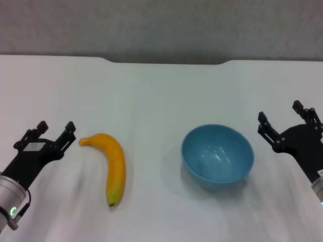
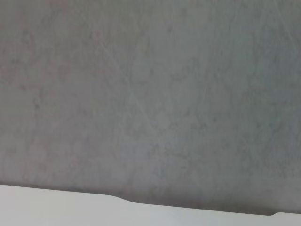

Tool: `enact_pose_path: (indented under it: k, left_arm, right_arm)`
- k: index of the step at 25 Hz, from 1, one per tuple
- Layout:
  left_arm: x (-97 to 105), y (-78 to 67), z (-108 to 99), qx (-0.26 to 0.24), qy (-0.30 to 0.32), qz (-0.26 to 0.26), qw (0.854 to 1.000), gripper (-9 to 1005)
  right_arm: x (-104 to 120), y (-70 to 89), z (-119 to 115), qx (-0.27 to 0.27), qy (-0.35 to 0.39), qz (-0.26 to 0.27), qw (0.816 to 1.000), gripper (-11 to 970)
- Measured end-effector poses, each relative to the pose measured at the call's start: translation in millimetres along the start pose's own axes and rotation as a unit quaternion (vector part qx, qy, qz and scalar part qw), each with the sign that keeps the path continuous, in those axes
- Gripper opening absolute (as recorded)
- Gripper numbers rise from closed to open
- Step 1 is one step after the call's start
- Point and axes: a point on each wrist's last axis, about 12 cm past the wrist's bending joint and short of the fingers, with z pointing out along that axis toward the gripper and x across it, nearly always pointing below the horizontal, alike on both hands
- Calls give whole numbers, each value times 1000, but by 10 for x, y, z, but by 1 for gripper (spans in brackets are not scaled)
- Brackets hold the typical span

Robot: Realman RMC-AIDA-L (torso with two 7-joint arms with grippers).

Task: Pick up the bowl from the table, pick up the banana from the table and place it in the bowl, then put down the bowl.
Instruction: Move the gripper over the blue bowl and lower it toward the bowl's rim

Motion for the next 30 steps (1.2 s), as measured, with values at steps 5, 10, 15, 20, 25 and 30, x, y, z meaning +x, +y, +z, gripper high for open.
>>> enact_pose_path:
  k: [5,10,15,20,25,30]
  left_arm:
    - [11,12,-11,-1,1,3,1000,788]
    - [4,17,-2,-3,-1,1,1000,788]
    - [10,22,-7,-5,1,1,1000,788]
    - [17,50,-3,-15,23,-9,1000,789]
    - [-228,28,99,-25,73,-38,996,789]
    - [-522,-82,141,-44,99,-23,994,789]
  right_arm:
    - [1,-4,4,0,1,-1,1000,886]
    - [-9,-3,22,0,-1,-1,1000,885]
    - [-8,29,46,-4,7,5,1000,885]
    - [-31,96,129,-9,29,24,999,885]
    - [-191,96,244,-4,71,28,997,885]
    - [-451,126,388,-9,141,1,990,884]
